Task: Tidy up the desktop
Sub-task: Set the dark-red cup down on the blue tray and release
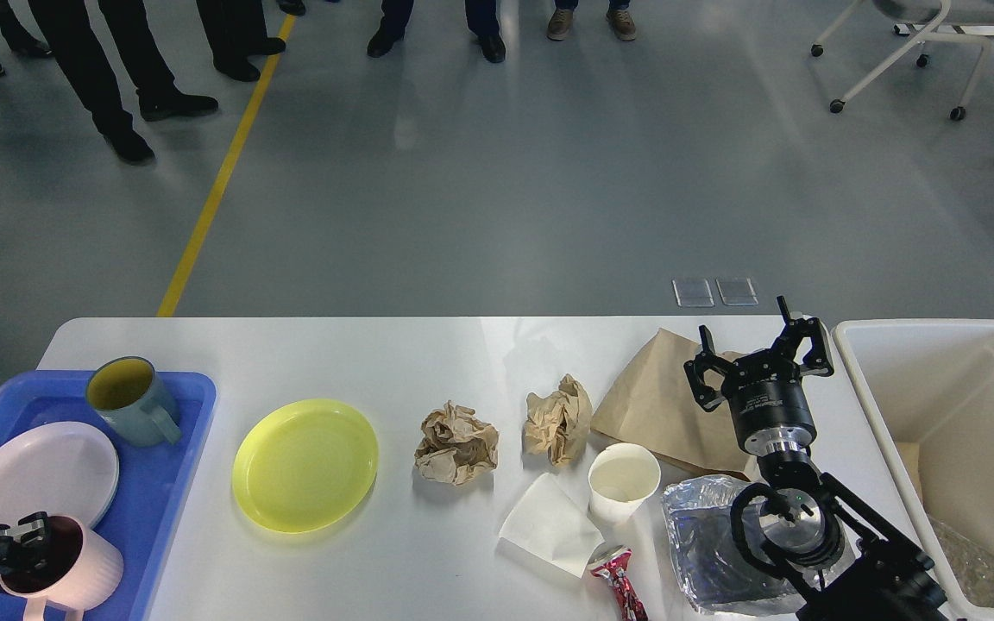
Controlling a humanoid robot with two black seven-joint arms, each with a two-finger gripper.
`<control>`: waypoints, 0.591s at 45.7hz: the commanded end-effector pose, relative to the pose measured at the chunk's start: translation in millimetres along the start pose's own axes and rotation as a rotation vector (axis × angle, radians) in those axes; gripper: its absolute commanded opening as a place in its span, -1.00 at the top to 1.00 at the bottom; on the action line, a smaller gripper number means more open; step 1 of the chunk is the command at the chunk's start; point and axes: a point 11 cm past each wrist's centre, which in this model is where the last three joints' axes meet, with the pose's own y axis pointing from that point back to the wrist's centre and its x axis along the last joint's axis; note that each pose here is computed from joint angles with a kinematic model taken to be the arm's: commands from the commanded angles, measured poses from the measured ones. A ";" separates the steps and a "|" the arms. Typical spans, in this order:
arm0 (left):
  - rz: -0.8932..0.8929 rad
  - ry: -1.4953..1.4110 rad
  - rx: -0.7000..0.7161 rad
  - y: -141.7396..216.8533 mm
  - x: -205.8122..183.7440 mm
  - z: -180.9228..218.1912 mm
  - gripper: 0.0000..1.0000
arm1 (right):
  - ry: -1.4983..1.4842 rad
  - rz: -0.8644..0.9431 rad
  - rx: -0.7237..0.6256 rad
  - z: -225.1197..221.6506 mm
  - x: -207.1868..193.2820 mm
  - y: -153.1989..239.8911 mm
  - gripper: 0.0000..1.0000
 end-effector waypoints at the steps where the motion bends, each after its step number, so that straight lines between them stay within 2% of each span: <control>1: -0.007 0.013 -0.006 -1.1 -2.7 0.3 -0.80 | -0.001 0.000 0.000 0.3 -0.1 0.0 -1.00; 3: -0.011 0.015 -0.007 -0.5 -2.8 0.2 -0.87 | -0.001 0.000 0.000 0.3 -0.1 0.0 -1.00; 15: -0.073 0.018 -0.012 2.3 -18.4 0.2 -0.91 | -0.001 0.000 0.000 0.3 -0.1 0.1 -1.00; 27: -0.116 0.003 0.017 61.1 4.9 8.5 -0.92 | 0.002 0.000 0.000 -0.2 0.1 0.0 -1.00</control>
